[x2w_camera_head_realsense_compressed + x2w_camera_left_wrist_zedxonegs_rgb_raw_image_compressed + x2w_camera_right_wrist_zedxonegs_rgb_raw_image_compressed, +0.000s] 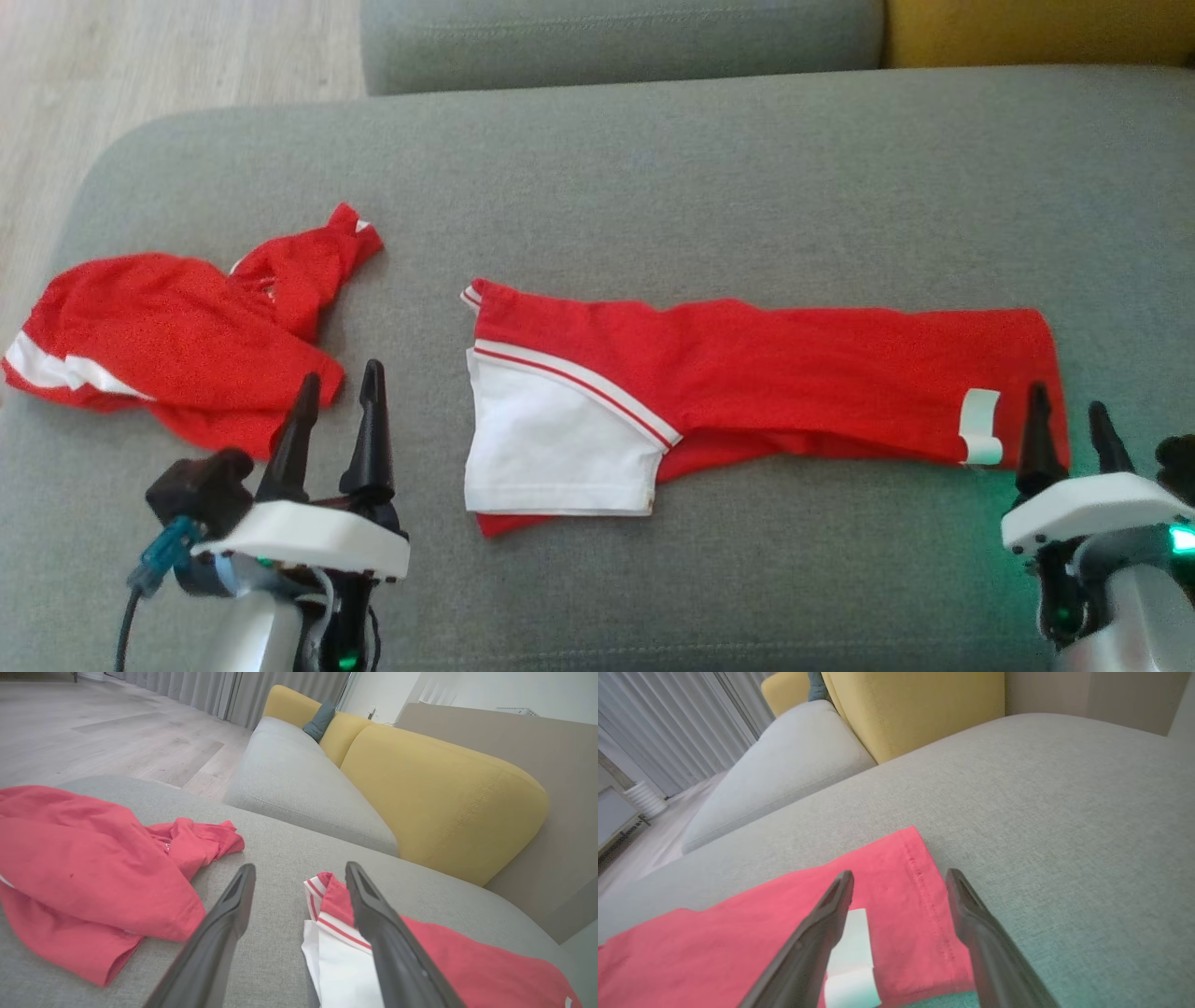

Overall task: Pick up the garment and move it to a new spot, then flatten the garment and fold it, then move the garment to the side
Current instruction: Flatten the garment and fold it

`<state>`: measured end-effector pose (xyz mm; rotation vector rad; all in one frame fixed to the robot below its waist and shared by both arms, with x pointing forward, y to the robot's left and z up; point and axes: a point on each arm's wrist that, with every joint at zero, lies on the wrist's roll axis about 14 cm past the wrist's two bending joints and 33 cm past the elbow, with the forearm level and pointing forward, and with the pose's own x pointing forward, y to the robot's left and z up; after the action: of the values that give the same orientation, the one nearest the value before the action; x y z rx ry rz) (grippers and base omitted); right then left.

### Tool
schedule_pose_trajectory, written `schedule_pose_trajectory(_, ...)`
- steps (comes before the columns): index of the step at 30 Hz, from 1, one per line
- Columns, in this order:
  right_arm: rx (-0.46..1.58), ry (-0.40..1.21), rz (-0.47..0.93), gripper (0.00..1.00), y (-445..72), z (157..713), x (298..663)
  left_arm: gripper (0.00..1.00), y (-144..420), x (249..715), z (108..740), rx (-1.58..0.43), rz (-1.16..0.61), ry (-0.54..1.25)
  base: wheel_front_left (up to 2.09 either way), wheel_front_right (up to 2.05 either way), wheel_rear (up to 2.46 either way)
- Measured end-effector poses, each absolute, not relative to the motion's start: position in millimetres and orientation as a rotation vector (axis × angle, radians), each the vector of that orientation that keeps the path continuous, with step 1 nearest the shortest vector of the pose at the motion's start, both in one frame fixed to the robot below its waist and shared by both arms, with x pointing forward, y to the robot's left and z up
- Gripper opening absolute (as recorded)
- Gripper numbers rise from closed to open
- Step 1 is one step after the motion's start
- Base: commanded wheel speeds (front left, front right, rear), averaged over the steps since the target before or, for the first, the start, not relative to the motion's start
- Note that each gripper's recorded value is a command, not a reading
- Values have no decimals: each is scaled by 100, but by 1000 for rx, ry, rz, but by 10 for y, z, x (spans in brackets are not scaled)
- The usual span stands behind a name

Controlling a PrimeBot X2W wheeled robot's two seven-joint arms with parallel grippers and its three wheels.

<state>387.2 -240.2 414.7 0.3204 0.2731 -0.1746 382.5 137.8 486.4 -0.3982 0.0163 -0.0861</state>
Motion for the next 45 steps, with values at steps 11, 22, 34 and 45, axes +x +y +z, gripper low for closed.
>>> schedule_pose_trajectory(11,295,442,-235,100,-2494,3785,4026,100,1419,3917,4676,-406,-75,60,0,0,0)
schedule_pose_trajectory(22,302,547,-230,100,-2409,3577,4100,100,1502,4002,4591,-395,-54,75,0,0,0)
schedule_pose_trajectory(34,292,548,-230,0,-2446,3655,4099,100,1527,3995,4623,-383,-52,65,0,0,0)
schedule_pose_trajectory(45,68,434,-433,0,-3459,4176,3946,100,1483,3931,4784,-393,-70,25,0,0,0)
